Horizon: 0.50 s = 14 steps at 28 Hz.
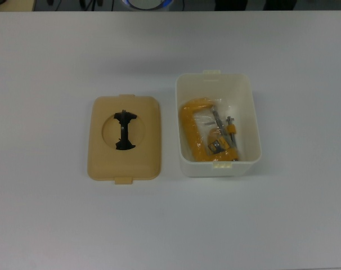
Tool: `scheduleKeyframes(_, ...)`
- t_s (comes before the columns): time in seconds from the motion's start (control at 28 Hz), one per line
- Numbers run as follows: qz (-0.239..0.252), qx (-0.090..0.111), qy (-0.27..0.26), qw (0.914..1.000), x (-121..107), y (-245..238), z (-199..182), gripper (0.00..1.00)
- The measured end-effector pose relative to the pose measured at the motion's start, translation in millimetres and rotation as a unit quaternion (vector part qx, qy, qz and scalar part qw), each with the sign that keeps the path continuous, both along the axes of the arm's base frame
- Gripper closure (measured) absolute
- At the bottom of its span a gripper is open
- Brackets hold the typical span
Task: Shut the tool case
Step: 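Lower the gripper onto the black handle of the tan lid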
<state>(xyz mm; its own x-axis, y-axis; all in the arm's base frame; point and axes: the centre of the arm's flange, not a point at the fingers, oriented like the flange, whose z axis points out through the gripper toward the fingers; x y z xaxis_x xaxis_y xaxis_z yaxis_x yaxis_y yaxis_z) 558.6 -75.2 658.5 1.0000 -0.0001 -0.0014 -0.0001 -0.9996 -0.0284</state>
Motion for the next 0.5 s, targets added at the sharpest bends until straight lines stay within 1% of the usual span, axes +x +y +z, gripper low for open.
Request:
scheduleKeyframes(0.14, 0.001, 0.001, 0.001, 1.0, -1, -4, -1, 0.0)
scheduleKeyframes(0.29, 0.006, 0.005, 0.011, 0.9999, 4, -4, -13, 0.0)
scheduleKeyframes(0.5, 0.008, 0.009, 0.024, 0.9996, 22, -3, -48, 0.0)
